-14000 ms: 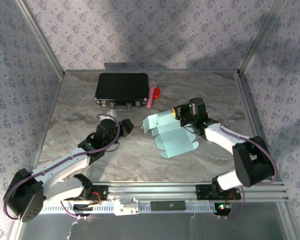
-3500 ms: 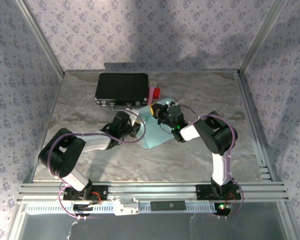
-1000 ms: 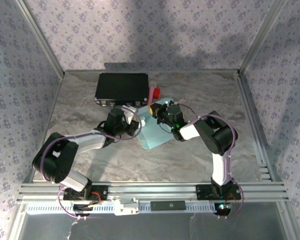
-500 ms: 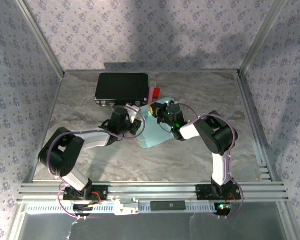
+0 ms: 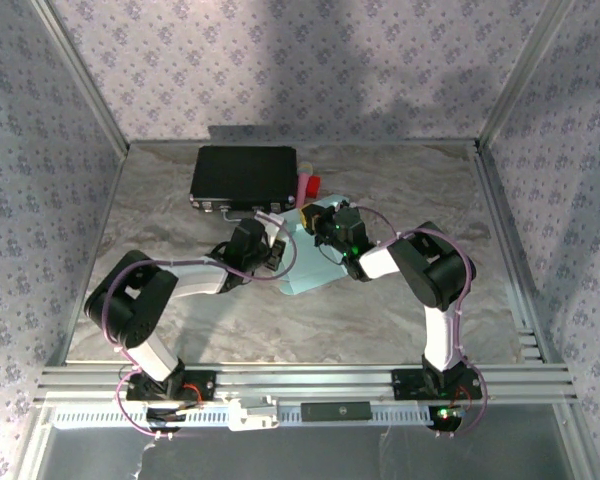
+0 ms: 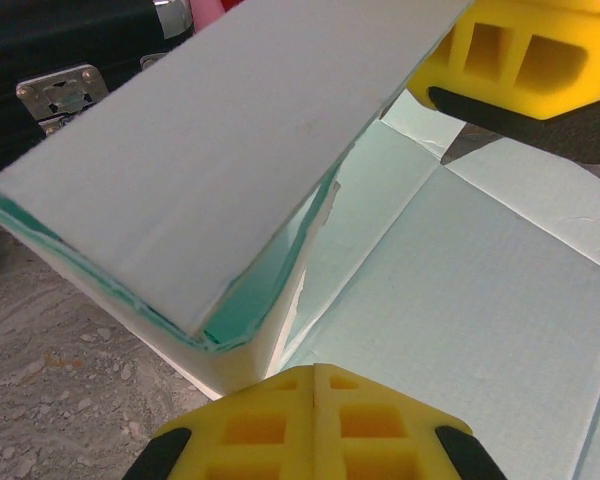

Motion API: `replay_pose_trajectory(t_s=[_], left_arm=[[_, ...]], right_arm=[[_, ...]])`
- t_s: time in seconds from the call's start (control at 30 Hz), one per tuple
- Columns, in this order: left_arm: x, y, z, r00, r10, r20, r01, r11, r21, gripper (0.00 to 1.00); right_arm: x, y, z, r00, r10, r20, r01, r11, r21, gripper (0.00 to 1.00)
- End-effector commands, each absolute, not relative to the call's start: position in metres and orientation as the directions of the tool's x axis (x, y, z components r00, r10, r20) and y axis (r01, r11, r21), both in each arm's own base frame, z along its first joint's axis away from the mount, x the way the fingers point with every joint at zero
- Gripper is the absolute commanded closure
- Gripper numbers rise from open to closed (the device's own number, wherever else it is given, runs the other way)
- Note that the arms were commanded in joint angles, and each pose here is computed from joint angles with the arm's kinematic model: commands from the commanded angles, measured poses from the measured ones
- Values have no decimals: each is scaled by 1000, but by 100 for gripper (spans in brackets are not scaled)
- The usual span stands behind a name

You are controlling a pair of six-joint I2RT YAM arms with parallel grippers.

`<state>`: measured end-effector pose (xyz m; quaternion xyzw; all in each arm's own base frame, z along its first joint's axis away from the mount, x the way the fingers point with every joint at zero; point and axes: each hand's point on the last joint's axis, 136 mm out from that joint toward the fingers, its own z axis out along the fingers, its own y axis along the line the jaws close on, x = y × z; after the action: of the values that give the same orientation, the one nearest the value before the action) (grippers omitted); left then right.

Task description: Fold the paper box

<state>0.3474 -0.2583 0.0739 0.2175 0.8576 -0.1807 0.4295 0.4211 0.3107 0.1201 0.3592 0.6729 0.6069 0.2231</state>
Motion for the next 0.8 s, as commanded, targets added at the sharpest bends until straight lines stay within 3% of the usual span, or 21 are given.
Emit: replay_pose_trajectory(t_s=[0.0, 0.17, 0.3, 0.6, 0.77], left_arm=[[365, -269, 100, -468, 165, -868, 533, 836, -128, 99], [367, -272, 99, -465, 188, -865, 546, 830, -113, 90], [374, -272, 101, -464, 181, -867, 528, 842, -107, 89], [390, -270, 100, -468, 128, -874, 462, 879, -119, 99], [392, -270, 101, -469, 95, -878, 431, 893, -133, 100]], right_arm=[[398, 321, 75, -674, 712, 197, 360, 84, 929, 100], [397, 322, 76, -676, 710, 198, 364, 88, 927, 100], [397, 322, 76, -674, 710, 203, 367, 83, 926, 100], [396, 323, 75, -674, 709, 209, 379, 88, 921, 100], [397, 322, 72, -667, 713, 215, 388, 87, 918, 100]])
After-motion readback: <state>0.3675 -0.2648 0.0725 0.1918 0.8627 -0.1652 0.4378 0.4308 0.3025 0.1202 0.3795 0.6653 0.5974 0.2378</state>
